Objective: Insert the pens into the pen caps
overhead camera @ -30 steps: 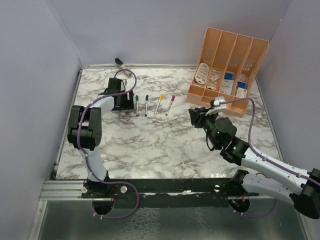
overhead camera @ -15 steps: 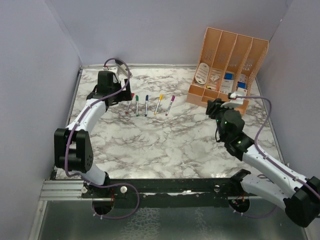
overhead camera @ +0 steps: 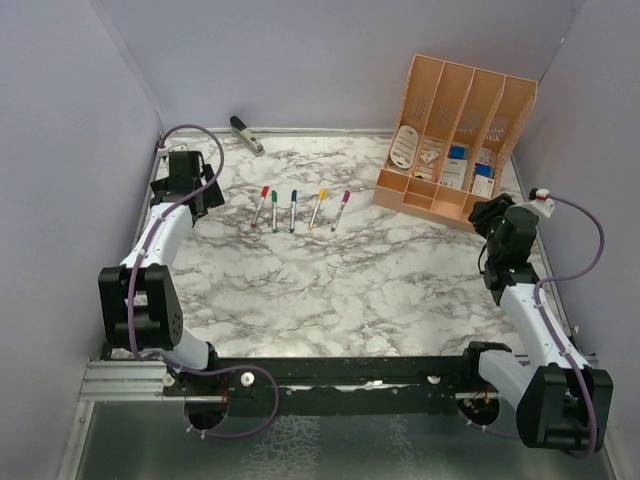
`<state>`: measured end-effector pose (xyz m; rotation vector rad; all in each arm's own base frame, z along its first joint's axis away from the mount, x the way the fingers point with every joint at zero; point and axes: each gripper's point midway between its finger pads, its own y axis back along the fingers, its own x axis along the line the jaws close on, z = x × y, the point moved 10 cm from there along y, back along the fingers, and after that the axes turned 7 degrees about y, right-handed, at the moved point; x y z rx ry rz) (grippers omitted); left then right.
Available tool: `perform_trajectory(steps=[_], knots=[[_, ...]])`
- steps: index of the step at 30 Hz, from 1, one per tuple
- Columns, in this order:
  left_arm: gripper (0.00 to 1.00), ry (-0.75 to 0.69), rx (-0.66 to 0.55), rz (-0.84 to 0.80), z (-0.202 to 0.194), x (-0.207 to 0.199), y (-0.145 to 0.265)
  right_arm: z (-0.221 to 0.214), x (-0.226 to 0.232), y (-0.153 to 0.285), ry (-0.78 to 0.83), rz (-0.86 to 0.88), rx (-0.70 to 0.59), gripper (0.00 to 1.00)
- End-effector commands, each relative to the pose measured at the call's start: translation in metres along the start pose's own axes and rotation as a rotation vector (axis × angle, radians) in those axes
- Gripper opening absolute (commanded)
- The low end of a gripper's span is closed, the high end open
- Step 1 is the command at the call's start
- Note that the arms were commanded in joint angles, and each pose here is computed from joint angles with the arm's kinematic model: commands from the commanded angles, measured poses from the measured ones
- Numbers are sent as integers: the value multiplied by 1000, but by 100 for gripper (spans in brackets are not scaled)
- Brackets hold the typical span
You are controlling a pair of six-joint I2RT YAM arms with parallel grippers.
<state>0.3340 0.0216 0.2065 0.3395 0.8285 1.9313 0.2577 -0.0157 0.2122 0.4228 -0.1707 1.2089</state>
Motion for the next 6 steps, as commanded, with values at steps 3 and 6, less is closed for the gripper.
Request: perform_trajectory(steps=[3, 6], knots=[[99, 10, -13, 28, 1, 1, 0, -7, 0, 1, -18, 32, 33, 43], [99, 33, -52, -23, 1, -1, 5, -8, 1, 1, -18, 38, 38, 43]])
